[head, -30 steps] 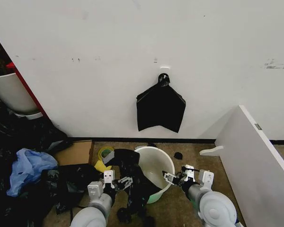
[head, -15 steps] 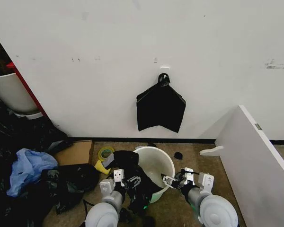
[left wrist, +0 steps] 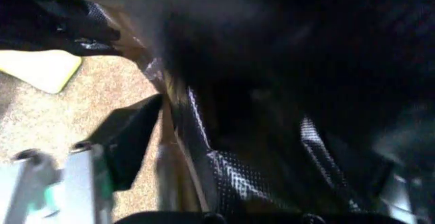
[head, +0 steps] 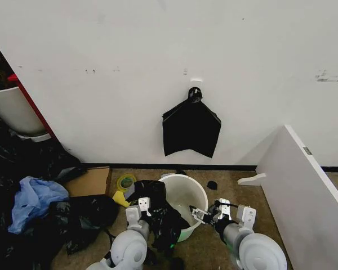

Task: Place the garbage bag over the trash bin.

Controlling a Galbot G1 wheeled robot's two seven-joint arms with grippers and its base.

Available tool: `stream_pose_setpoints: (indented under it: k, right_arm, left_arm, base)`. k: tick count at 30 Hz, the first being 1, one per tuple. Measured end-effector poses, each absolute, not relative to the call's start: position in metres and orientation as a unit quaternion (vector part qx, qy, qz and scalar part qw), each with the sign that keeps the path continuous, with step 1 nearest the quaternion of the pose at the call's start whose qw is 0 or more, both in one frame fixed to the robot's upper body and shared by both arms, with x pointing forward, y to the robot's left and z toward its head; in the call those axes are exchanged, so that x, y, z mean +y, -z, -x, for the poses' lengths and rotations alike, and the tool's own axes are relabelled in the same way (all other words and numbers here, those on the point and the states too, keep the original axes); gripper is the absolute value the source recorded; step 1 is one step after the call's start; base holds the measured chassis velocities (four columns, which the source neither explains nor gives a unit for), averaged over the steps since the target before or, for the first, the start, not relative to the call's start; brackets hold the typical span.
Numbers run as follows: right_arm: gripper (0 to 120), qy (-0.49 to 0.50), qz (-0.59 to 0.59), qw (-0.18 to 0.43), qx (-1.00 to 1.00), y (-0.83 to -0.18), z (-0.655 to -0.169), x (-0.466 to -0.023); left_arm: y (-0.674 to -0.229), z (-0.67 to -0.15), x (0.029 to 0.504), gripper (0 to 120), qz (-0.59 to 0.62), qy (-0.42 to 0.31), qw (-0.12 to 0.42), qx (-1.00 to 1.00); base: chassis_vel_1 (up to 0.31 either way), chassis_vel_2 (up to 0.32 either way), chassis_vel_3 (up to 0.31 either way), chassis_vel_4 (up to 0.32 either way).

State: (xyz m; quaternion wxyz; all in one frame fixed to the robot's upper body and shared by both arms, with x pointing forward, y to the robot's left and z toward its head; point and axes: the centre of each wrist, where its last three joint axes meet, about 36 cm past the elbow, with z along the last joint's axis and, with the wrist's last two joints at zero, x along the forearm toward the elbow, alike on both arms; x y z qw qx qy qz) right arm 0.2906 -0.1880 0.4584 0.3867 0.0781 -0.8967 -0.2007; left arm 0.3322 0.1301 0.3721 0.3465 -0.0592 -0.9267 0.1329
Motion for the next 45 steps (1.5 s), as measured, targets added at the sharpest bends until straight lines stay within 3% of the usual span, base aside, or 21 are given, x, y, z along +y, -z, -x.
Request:
stream_pose_setpoints:
  k: [3,6,17,22,32,36,45]
  right_arm:
    - [100,0.198,-0.076,0.387,-0.897,-0.458,-0.292,-0.19]
    - [100,0.197,-0.074,0.388,-0.897,-0.456,-0.293,-0.191]
    - [100,0.17,-0.079,0.366,-0.911,-0.457,-0.286,-0.189]
    - [100,0.091,-0.087,0.278,-0.952,-0.456,-0.271,-0.189]
    - [100,0.004,-0.135,0.157,-0.978,-0.474,-0.257,-0.192]
    - [100,-0.007,-0.193,0.144,-0.971,-0.485,-0.252,-0.193]
    - [100,0.005,-0.334,0.203,-0.92,-0.483,-0.279,-0.198]
  left_arm:
    - [-0.372,-0.333,0.131,76,0.058,-0.131,0.349,-0.926]
    - [-0.373,-0.332,0.133,61,0.057,-0.129,0.353,-0.925]
    - [-0.37,-0.332,0.138,23,0.059,-0.142,0.348,-0.925]
    - [-0.379,-0.332,0.149,5,0.081,-0.159,0.312,-0.933]
    - [-0.395,-0.332,0.164,4,0.115,-0.151,0.248,-0.95]
    - [-0.395,-0.33,0.165,4,0.125,-0.131,0.219,-0.959]
    - [-0.4,-0.324,0.163,4,0.147,-0.107,0.191,-0.965]
  base:
    - [0.0,0.0,0.0,0.0]
    - [0.0,0.0,0.0,0.0]
    - [0.0,0.0,0.0,0.0]
    - [0.0,0.0,0.0,0.0]
    - [0.0,0.0,0.0,0.0]
    - [0.0,0.0,0.0,0.0]
    - [0.0,0.0,0.0,0.0]
